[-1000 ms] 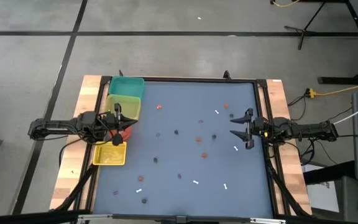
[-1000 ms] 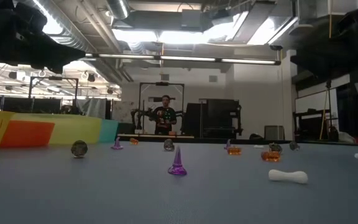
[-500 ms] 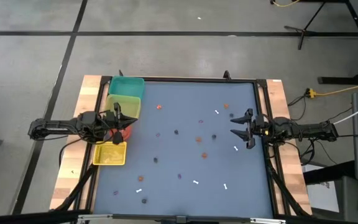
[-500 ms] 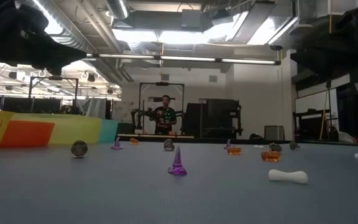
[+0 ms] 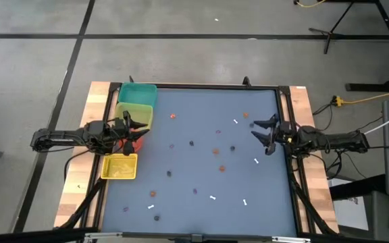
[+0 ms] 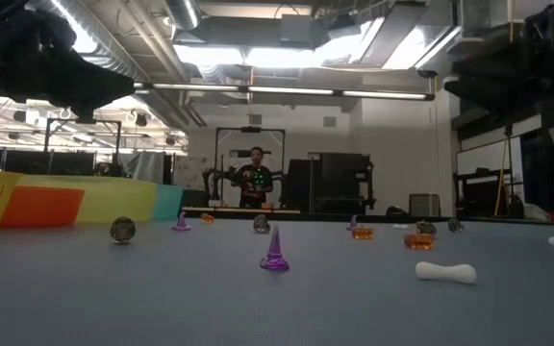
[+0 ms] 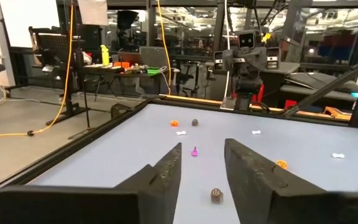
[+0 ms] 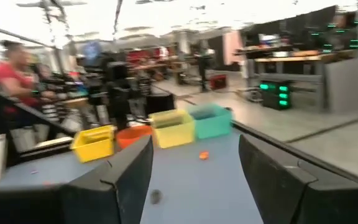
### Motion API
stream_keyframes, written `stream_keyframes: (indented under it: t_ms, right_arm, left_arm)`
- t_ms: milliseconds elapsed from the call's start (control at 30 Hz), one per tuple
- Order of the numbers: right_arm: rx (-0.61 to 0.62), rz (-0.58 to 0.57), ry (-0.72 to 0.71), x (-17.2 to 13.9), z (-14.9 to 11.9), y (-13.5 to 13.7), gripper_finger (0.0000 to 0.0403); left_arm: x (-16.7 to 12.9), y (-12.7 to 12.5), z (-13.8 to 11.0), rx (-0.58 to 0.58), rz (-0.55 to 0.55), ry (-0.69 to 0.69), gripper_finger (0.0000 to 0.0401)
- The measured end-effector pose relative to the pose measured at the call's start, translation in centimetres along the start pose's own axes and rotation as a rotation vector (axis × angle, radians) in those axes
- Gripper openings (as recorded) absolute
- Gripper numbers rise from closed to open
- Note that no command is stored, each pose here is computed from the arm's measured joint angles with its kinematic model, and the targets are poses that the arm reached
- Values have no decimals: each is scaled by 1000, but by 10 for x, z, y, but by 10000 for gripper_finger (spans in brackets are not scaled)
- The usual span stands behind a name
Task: Sort Halloween decoration
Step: Put the top right black skull toy into the green bin
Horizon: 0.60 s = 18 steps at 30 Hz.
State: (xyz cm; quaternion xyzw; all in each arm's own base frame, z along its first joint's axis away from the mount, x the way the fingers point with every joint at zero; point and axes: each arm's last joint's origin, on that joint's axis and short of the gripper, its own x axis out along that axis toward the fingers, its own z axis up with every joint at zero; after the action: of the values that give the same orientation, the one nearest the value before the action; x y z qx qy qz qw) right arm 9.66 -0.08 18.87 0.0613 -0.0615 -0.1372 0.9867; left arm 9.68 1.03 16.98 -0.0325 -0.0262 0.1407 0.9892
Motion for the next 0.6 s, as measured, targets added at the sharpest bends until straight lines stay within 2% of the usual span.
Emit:
stream_keyframes:
  t_ms: [133,300,467,600]
  right_arm:
    - [-62,-130,121,6,9,0,239]
    - [-171,-364,295,22,18,-3,239]
    - [-134,-531,501,45,23,-18,239]
    - [-106,-597,690,62,24,-37,239]
  left_arm:
    - [0,0,0,0,0,0,115]
    - [0,0,0,0,-1,0,114]
    - [0,0,0,0,-2,0,114]
    - [0,0,0,0,-3,0,114]
